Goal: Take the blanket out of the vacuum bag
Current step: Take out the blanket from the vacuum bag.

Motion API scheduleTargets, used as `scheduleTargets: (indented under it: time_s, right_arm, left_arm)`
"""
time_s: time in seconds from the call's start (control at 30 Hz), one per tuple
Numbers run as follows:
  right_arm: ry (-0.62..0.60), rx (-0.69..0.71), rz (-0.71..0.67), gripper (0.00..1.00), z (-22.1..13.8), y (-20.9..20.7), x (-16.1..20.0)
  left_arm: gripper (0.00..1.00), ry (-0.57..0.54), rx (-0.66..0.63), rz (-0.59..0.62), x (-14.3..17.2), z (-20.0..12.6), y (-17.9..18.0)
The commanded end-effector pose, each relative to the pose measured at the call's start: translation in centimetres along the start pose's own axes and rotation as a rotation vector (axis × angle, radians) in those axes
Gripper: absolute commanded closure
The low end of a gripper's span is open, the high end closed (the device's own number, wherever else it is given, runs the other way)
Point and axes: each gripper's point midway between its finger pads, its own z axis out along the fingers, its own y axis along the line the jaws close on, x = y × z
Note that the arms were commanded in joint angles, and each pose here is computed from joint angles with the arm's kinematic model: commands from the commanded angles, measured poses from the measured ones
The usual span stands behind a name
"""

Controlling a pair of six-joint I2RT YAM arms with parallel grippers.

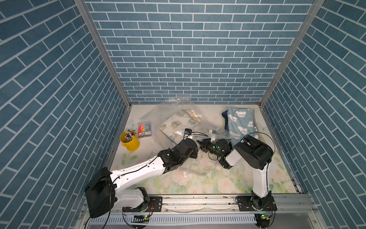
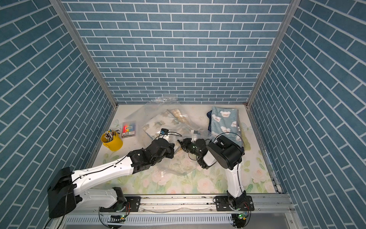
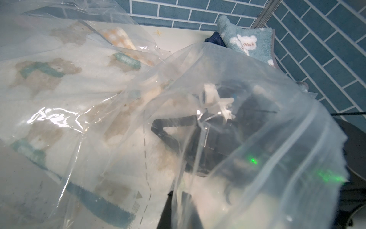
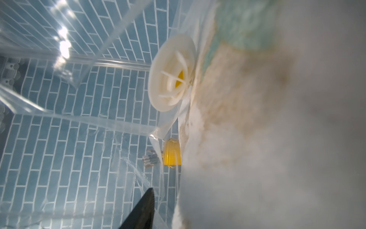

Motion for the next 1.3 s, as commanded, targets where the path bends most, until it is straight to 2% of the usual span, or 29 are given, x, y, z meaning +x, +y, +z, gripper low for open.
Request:
scheduleTargets:
  time_s: [0.0, 0.33, 0.4, 0.57, 0.63, 0.9, 1.27]
  right_arm:
    - [-0.057, -0.08, 0.051, 0.48, 0.3, 0.9, -0.4]
    - [-0.07, -0.114, 0.078, 0.58, 1.5, 1.5, -0.1]
    - [-0.064, -0.119, 0.081, 0.65, 1.8, 1.6, 0.0]
    - [-0.054, -0.139, 0.078, 0.93, 1.8, 2.4, 0.2]
    - [-0.045, -0.149, 0.069, 1.0, 1.4, 3.1, 0.4]
    - [0.012, -0.207, 0.028, 1.0, -1.3, 6.6, 2.0]
    - [0.052, -0.244, 0.001, 1.0, -3.1, 9.4, 3.6]
  left_arm:
    - [0.89, -0.02, 0.017, -0.001, -0.7, -0.1, -0.6]
    - [0.89, -0.034, 0.016, -0.002, -0.9, -0.5, -0.4]
    - [0.89, -0.032, 0.017, -0.003, -0.8, -0.5, -0.4]
    - [0.89, -0.041, 0.017, -0.005, -1.2, -0.7, -0.4]
    - [0.9, -0.051, 0.008, -0.004, -1.7, -1.0, -0.3]
    - [0.92, -0.104, -0.023, 0.0, -3.4, -1.7, -0.1]
    - [0.95, -0.133, -0.105, -0.012, -4.1, -0.7, 0.7]
